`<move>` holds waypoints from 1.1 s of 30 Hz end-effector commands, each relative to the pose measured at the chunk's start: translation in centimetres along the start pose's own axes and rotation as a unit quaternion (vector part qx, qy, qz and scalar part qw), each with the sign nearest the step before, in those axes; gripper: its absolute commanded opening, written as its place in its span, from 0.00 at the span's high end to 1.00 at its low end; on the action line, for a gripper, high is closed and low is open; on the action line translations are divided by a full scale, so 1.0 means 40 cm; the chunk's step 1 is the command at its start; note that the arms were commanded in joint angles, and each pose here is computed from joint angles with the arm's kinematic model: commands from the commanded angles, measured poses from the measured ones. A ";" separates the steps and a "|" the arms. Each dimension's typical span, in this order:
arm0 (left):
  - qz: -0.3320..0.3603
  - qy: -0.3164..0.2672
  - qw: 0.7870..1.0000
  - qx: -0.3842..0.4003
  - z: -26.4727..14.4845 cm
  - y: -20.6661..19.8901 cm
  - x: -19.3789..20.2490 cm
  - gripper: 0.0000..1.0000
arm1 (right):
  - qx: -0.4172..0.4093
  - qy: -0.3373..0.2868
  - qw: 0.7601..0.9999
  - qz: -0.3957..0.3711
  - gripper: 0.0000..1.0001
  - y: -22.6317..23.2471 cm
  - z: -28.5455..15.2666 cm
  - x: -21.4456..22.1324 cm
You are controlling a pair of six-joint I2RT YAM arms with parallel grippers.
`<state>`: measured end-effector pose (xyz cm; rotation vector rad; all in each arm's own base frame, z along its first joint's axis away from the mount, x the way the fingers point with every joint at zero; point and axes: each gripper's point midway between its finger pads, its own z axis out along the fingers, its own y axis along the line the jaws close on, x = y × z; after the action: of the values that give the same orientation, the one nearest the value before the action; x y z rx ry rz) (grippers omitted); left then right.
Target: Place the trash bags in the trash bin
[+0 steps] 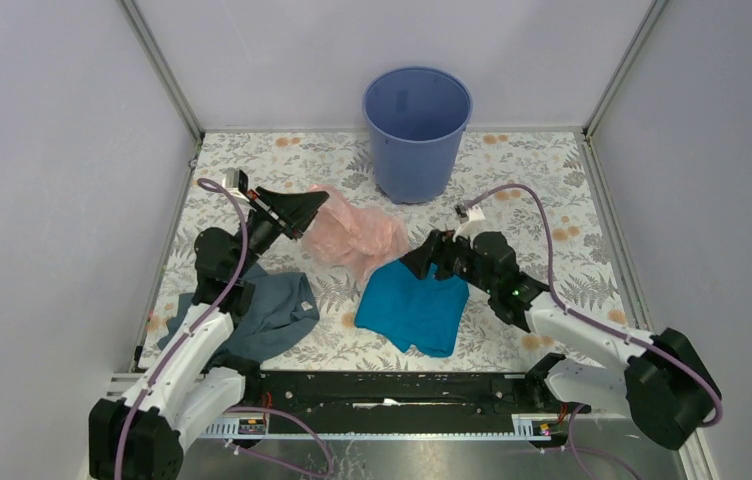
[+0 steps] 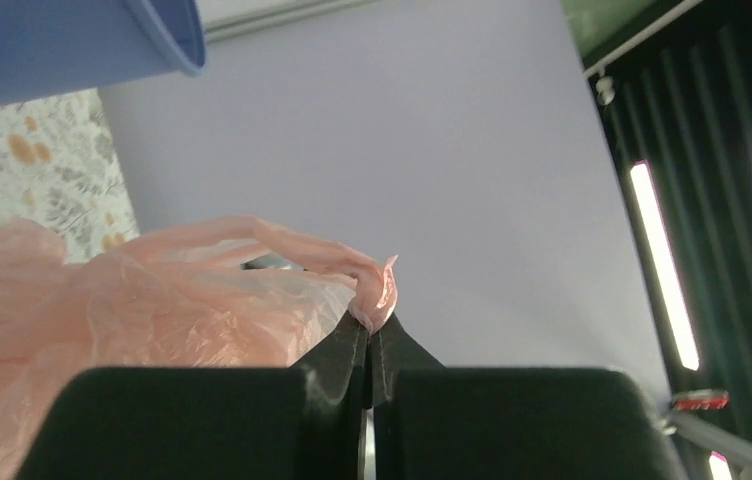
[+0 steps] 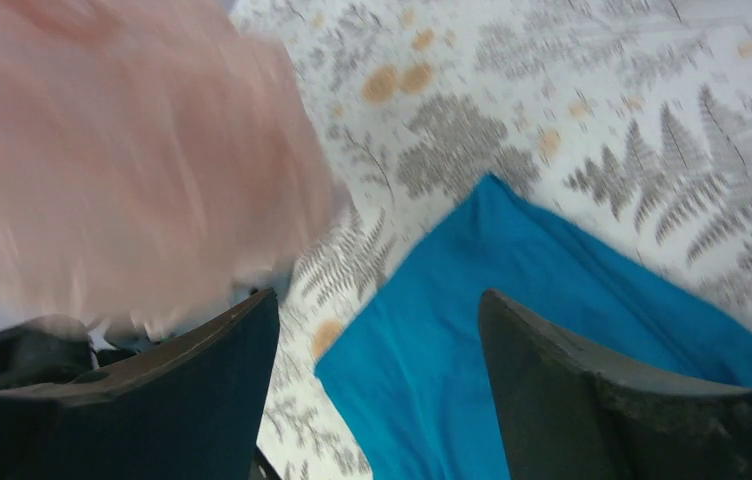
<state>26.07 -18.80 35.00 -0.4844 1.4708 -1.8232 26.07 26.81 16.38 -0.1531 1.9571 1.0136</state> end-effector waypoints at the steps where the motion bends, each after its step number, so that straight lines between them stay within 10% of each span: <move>1: -0.018 -0.100 0.995 0.013 0.022 -0.112 -0.076 1.00 | 0.040 0.038 0.998 -0.007 0.19 -0.046 -0.049 0.055; 13: -0.050 -0.103 0.992 0.054 0.030 -0.180 -0.076 1.00 | -0.193 -0.052 0.975 0.102 0.07 0.296 0.025 -0.016; 25: -0.076 -0.122 0.987 0.069 0.020 -0.209 -0.061 1.00 | -0.126 -0.211 0.953 0.175 0.03 0.337 0.175 -0.067; 29: -0.082 -0.118 0.987 0.075 0.022 -0.225 -0.049 1.00 | -0.085 -0.252 0.949 0.169 0.24 0.303 0.204 -0.076; 31: -0.079 -0.126 0.986 0.072 0.019 -0.228 -0.055 1.00 | -0.050 -0.265 0.951 0.152 0.70 0.270 0.213 -0.078; 33: -0.074 -0.152 0.984 0.049 0.013 -0.212 -0.074 1.00 | -0.053 -0.266 0.956 0.112 0.97 0.263 0.197 -0.070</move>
<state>25.86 -18.05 41.40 -0.7543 1.2473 -1.8782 26.46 40.43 19.67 0.2153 1.6002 1.2610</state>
